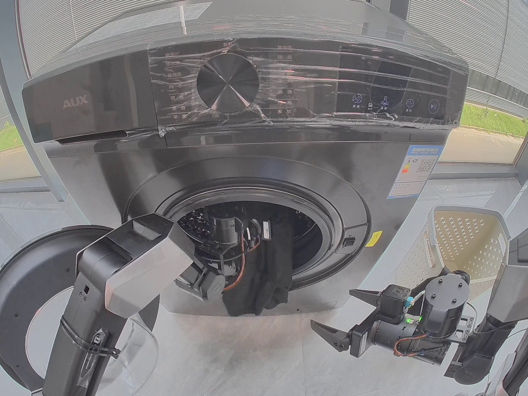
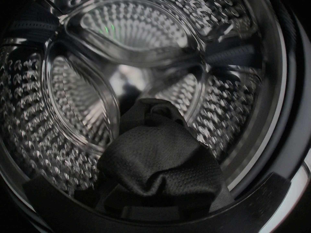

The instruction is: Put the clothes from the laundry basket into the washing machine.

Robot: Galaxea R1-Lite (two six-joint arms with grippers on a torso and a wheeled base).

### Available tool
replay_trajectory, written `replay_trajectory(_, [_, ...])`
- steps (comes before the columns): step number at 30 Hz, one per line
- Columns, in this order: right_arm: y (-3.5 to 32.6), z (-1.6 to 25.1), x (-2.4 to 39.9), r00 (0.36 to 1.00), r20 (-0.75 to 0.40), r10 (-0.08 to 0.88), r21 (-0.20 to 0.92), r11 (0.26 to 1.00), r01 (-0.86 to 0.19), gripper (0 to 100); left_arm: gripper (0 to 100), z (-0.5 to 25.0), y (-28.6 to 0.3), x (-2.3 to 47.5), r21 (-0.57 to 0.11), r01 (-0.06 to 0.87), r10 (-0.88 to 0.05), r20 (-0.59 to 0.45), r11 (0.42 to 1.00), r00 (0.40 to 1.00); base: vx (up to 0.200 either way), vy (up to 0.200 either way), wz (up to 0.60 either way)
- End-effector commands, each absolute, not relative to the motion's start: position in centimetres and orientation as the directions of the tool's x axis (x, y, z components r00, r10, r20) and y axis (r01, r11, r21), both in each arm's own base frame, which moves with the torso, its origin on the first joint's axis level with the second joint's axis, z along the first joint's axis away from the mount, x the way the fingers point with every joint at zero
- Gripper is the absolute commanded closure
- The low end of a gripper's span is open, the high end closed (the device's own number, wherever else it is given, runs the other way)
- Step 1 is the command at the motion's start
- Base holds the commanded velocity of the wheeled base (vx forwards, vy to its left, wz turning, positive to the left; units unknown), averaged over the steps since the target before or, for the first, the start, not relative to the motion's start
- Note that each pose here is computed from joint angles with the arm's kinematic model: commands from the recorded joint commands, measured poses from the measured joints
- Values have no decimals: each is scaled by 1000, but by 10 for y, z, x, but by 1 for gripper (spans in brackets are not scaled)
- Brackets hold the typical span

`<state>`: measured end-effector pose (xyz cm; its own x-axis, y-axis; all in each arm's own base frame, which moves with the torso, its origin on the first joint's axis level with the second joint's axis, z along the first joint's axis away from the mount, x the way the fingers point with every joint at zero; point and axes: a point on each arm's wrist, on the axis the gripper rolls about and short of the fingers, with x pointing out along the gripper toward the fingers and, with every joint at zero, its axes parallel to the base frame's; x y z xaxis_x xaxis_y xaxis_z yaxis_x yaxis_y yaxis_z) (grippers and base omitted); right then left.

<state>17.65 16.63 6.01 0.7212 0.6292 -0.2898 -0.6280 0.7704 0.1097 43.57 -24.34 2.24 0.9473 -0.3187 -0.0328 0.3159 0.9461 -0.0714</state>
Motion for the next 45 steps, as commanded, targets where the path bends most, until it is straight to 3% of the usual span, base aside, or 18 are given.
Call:
replay_trajectory(1, [168,60,175,716,-289,635,110,765,-634,0,100,40,-228,466,-100,223,-216,77,970,973,0,0,0])
replay_trajectory(10, [168,60,175,716,-292,635,111,766,-633,0,100,33,-220,463,-94,209,-205,46,973,978,0,0,0])
replay_trajectory(11, [168,60,175,716,-292,635,111,766,-633,0,0,33,-220,462,-94,209,-205,45,973,978,0,0,0])
replay_trajectory(15, [167,59,175,715,-294,634,111,766,-633,0,0,28,-228,450,-91,233,-232,19,968,972,0,0,0])
replay_trajectory(22, [168,59,175,715,-294,634,111,766,-633,0,0,20,-234,388,-40,374,-375,-187,927,908,0,0,0])
replay_trajectory(26, [167,60,175,715,-294,634,113,766,-633,0,0,17,-225,369,-9,417,-400,-300,909,866,0,0,0])
replay_trajectory(33, [168,59,175,714,-296,635,111,765,-634,0,0,10,-225,365,2,453,-428,-323,892,844,0,0,0])
replay_trajectory(45, [168,60,174,714,-290,637,111,764,-636,0,0,-23,-225,373,15,460,-425,-355,888,833,0,0,0])
